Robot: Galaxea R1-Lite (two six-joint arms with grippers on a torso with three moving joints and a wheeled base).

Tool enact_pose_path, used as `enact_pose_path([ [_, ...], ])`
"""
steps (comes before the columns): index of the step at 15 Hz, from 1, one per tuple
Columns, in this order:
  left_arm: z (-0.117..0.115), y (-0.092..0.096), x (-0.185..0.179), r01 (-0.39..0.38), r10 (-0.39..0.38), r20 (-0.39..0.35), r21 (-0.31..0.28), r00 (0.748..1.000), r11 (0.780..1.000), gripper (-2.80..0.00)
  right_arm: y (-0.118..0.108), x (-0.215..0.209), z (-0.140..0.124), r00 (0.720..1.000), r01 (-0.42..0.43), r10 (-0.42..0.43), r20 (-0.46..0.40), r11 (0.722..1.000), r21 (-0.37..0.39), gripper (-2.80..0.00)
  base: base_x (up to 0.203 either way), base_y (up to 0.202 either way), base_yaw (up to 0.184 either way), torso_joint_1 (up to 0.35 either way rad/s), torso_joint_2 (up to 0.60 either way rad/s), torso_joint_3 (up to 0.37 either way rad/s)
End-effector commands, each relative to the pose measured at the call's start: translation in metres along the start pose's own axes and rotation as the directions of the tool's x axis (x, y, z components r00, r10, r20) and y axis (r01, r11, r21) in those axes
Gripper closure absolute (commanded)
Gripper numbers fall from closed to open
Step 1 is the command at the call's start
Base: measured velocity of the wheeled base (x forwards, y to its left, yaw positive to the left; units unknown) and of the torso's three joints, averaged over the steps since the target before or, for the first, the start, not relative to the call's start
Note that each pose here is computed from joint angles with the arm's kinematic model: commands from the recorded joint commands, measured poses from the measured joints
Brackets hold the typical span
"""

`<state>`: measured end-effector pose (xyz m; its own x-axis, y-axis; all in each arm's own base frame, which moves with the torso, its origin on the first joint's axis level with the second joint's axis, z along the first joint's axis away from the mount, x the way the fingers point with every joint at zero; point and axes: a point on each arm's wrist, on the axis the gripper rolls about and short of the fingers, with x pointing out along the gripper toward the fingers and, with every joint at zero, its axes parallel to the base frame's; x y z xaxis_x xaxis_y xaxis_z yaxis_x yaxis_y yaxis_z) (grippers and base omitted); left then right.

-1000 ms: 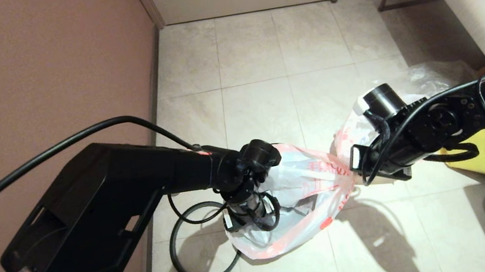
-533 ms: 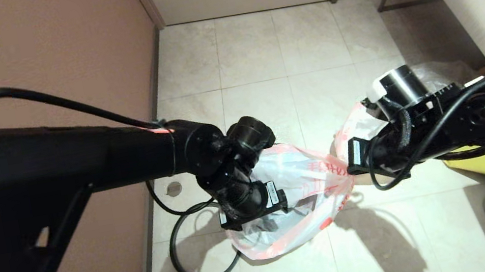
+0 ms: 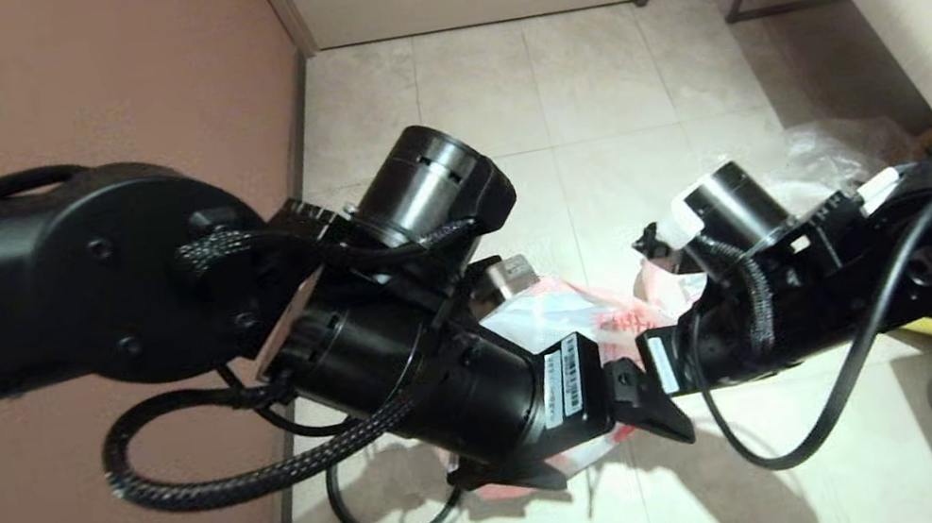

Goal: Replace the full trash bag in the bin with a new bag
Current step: Put the new garbage bag on the trash can

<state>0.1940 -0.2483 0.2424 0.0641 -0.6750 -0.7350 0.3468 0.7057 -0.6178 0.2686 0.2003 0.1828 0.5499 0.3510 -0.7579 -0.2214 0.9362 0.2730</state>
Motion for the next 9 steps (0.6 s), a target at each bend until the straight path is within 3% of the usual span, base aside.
enact_pose_path([
  [1, -0.012, -0.006, -0.016, 0.053, -0.054, 0.024, 0.032, 0.998, 0.998, -2.80, 0.011, 0.013, -0.005, 1.000, 0.010, -0.010, -0.017, 1.000, 0.005, 0.00, 0.000, 0.000, 0.000, 0.000, 0.00, 0.000],
  [4, -0.021, -0.010, -0.032, 0.117, -0.122, 0.066, 0.076, 0.990, 0.990, -2.80, 0.013, 0.009, -0.005, 1.000, 0.001, -0.001, 0.004, 1.000, 0.002, 0.00, 0.000, 0.000, 0.000, 0.000, 0.00, 0.000],
  [6, -0.022, -0.010, -0.030, 0.116, -0.120, 0.059, 0.078, 0.991, 0.990, -2.80, 0.011, 0.012, -0.010, 1.000, 0.004, -0.004, -0.002, 1.000, -0.011, 0.00, 0.000, 0.000, 0.000, 0.000, 0.00, 0.000],
  [9, -0.023, -0.011, -0.031, 0.120, -0.125, 0.062, 0.086, 0.990, 0.989, -2.80, 0.011, 0.015, -0.009, 0.998, -0.028, 0.028, 0.059, 1.000, -0.010, 0.00, 0.000, 0.000, 0.000, 0.000, 0.00, 0.000],
])
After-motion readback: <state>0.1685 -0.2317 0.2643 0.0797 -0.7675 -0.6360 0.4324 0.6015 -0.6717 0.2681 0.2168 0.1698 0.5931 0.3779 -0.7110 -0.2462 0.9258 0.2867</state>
